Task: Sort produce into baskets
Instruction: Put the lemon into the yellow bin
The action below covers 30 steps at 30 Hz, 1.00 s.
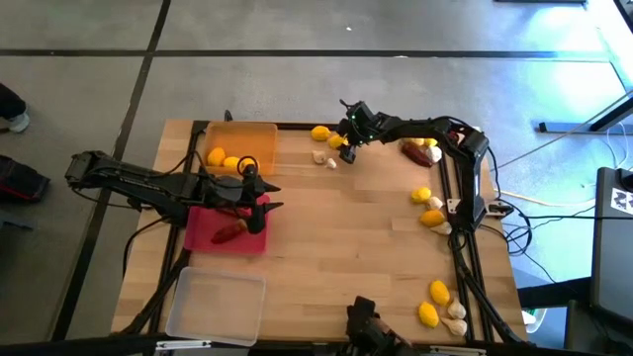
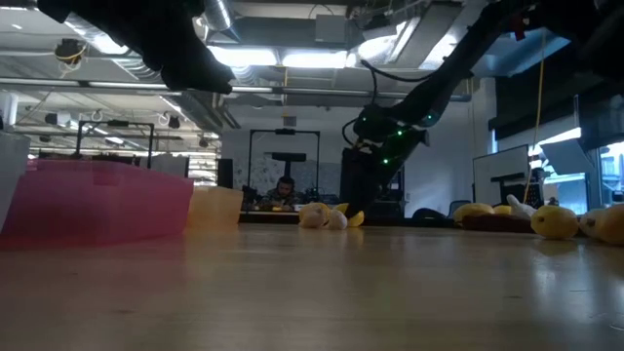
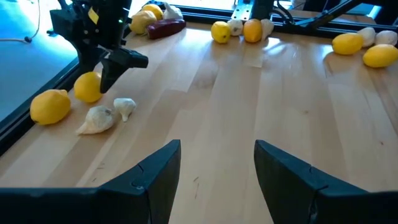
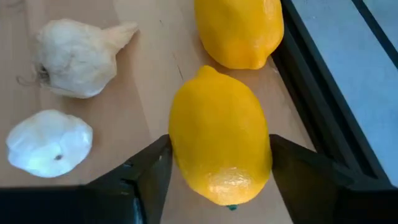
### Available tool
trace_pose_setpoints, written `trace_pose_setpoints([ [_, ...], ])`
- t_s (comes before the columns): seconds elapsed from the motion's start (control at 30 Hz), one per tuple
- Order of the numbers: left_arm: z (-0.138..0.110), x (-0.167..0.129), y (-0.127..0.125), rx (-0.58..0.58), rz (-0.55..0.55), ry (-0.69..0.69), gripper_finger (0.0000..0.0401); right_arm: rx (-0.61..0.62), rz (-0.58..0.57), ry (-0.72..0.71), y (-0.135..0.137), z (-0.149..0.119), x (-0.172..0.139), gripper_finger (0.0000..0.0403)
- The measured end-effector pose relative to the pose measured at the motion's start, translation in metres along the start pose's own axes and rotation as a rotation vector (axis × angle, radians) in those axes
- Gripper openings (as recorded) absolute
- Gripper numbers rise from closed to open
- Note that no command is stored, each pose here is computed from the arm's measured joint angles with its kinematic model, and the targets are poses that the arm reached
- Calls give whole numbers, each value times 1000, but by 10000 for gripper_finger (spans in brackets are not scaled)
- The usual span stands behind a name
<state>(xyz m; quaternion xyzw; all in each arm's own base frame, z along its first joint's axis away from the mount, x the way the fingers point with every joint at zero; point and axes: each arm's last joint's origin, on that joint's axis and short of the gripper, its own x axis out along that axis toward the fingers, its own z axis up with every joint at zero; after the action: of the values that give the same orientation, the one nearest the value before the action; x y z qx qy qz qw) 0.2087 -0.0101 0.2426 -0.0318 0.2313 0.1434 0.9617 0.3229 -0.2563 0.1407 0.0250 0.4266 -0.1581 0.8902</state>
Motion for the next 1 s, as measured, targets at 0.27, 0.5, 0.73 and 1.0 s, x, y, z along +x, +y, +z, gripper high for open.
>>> trace_pose_setpoints([
  [0.27,0,0,0,0,0,0,200,-5,-5,-12,0,1,0,177],
  [0.5,0,0,0,0,0,-1,200,-33,-7,-49,11,17,-19,165],
  [0.73,0,0,0,1,0,0,200,-89,-18,-90,36,38,-52,167],
  [1.0,0,0,0,4,0,0,200,-154,20,-84,73,52,-92,168],
])
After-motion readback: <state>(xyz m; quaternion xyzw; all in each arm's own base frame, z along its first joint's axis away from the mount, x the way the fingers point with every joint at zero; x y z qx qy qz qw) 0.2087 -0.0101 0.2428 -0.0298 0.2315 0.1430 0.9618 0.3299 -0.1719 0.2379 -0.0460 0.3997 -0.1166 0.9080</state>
